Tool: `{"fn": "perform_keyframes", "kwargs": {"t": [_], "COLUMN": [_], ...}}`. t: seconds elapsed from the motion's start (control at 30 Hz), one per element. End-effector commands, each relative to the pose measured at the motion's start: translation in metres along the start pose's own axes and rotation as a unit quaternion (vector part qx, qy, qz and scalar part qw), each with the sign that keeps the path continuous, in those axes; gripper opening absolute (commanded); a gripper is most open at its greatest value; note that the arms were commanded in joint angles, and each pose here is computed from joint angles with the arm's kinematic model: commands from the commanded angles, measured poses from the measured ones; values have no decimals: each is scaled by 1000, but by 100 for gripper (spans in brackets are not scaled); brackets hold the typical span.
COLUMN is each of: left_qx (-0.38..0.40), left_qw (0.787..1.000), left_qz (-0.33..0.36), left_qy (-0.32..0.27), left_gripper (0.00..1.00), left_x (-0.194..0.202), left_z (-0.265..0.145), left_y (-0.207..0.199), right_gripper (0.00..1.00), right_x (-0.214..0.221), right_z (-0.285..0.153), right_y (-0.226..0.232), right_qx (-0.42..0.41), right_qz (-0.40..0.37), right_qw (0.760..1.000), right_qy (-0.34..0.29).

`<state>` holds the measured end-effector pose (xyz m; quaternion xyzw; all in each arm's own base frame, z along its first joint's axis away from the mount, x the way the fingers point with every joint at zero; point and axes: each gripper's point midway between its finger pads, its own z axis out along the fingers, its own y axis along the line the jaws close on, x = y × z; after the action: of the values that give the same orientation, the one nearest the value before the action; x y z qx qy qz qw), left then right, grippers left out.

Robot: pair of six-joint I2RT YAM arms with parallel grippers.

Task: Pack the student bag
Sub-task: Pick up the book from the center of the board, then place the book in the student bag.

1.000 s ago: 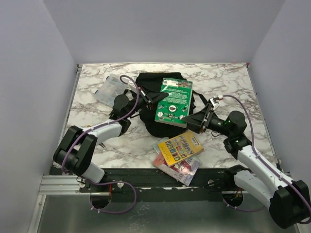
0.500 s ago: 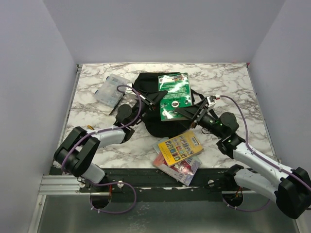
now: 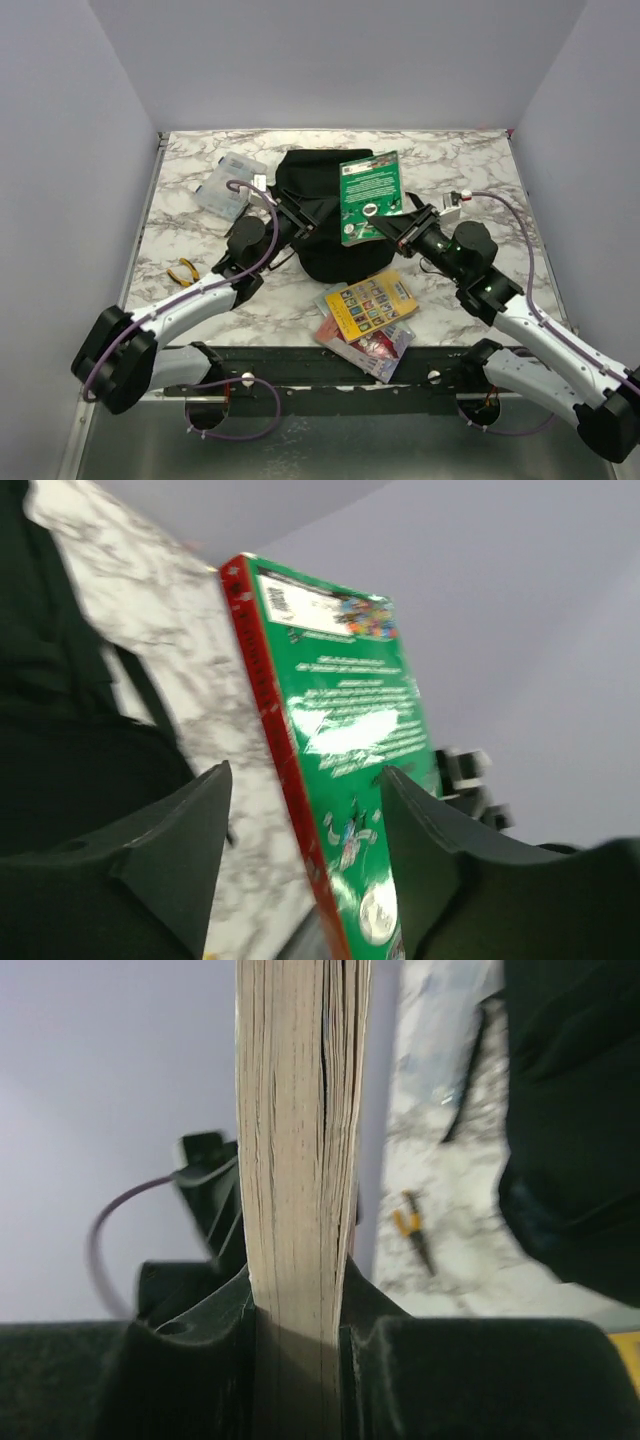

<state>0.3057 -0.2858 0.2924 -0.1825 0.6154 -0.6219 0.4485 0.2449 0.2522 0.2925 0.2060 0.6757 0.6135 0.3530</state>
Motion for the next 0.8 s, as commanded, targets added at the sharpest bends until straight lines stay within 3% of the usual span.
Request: {"fn": "perform_keyframes", "kwargs": {"t": [0.0, 0.07, 0.17, 0.27, 0.4, 0.43, 0.47, 0.77], "left_qx": [-121, -126, -119, -101, -79, -78, -89, -106], "left_qw": [964, 943, 907, 885, 864, 860, 854, 809], "left_qz": [224, 288, 356, 372, 372, 370, 367, 367], "left_qy": [76, 108, 190, 261, 330, 343, 358, 446], "left_gripper": [68, 77, 81, 81, 84, 92, 94, 97], "left_x": [6, 8, 21, 39, 61, 65, 68, 109], "left_z": [-32, -43, -46, -35, -15, -9, 0, 36], "left_y": [48, 55, 58, 59, 69, 71, 79, 111], "right_gripper": [0, 0, 0, 0, 0, 0, 0, 0], "right_x": [-54, -72, -97, -116, -138, -141, -143, -120], "right_z": [-23, -34, -52, -72, -91, -93, -95, -94], "right_y": [-21, -31, -47, -58, -66, -69, -74, -95], "right_qx": [140, 205, 302, 368, 416, 422, 427, 387], "right_qz": [-147, -205, -285, -343, -376, -378, -379, -342], "right_qw": [973, 949, 899, 853, 812, 809, 806, 852], "right_qy": [-106, -122, -135, -143, -161, -160, -157, -87]}}
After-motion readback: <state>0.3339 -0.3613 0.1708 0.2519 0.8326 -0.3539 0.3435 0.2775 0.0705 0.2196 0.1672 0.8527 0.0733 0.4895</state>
